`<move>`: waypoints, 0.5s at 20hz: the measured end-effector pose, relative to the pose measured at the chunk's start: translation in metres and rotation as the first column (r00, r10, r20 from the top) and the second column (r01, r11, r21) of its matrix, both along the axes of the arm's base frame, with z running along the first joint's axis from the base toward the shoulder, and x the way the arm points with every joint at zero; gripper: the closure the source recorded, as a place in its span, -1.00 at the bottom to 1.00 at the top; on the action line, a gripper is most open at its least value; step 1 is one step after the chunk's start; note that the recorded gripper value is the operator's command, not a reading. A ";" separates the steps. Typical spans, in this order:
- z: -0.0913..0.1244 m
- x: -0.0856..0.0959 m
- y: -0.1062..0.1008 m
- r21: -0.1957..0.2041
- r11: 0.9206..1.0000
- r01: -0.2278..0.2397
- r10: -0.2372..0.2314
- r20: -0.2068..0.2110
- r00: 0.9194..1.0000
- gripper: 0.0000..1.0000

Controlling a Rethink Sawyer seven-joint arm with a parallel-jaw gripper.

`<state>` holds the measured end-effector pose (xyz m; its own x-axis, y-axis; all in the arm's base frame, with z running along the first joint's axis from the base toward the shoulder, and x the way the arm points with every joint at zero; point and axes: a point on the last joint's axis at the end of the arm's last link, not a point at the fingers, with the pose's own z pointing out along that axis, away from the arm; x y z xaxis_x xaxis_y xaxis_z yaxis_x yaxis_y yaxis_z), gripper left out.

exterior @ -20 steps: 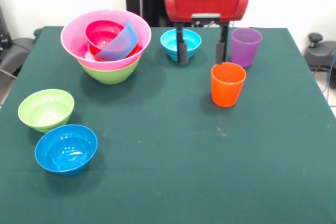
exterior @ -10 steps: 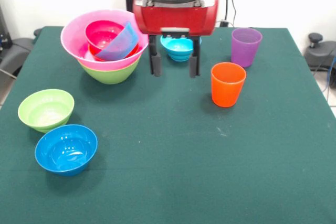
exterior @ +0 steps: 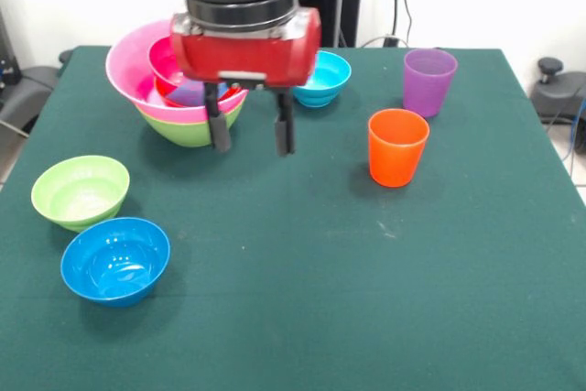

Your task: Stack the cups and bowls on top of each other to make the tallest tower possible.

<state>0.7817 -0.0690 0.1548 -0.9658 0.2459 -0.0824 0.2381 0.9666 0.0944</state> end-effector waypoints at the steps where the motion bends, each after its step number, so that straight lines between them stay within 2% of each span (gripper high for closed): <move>1: -0.001 0.001 -0.003 0.001 1.000 0.003 -0.003 0.000 1.000 -1.00; 10: -0.020 0.014 -0.043 0.026 0.999 0.043 -0.043 0.015 0.999 -1.00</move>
